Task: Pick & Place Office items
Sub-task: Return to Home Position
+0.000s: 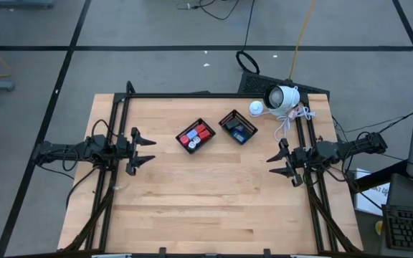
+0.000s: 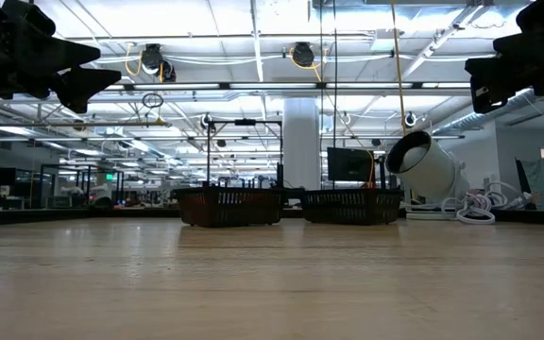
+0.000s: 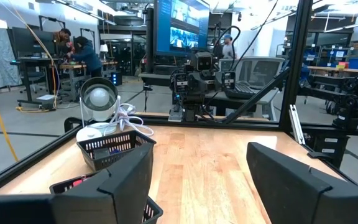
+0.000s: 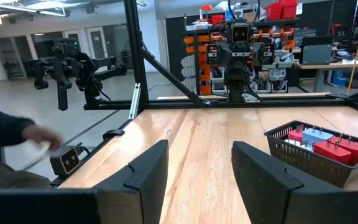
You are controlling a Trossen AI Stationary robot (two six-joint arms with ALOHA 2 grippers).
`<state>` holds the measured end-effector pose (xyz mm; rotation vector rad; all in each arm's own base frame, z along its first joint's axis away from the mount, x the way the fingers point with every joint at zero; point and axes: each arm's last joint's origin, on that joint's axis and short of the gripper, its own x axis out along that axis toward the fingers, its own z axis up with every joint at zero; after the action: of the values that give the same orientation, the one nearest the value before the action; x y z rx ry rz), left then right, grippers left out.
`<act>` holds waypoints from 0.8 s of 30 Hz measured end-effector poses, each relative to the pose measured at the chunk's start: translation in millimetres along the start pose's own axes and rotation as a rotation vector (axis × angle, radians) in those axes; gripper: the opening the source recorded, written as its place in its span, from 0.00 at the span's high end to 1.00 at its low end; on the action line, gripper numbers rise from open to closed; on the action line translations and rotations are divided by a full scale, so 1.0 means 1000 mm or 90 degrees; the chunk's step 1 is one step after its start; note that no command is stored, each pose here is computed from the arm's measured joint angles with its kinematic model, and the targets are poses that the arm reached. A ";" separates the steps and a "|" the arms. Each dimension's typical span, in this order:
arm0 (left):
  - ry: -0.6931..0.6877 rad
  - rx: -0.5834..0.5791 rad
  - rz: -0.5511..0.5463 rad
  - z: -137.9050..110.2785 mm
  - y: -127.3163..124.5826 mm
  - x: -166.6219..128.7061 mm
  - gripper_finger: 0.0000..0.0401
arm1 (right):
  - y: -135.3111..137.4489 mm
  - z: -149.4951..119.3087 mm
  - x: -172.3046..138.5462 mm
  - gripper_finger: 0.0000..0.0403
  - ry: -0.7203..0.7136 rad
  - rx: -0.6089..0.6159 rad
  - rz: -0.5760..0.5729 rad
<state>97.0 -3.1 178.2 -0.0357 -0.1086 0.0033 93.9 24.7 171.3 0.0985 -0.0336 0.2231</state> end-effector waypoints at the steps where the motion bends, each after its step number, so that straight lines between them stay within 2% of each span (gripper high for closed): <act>1: 0.000 0.000 0.000 0.000 0.000 0.000 0.36 | 0.000 0.000 0.000 0.58 0.000 0.000 0.000; 14: -0.003 0.000 0.001 0.000 0.000 0.000 0.30 | 0.000 0.000 0.000 0.58 -0.003 0.000 0.000; 18: -0.042 -0.003 0.018 0.006 0.001 0.000 0.30 | 0.000 0.001 0.000 0.58 -0.003 0.000 0.000; 24: -0.047 -0.003 0.018 0.007 0.001 0.000 0.33 | 0.000 0.001 0.000 0.58 -0.003 0.000 0.000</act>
<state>96.0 -2.1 185.1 -0.0422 -0.1819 0.0334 93.9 24.7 171.8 0.0997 -0.0383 0.2229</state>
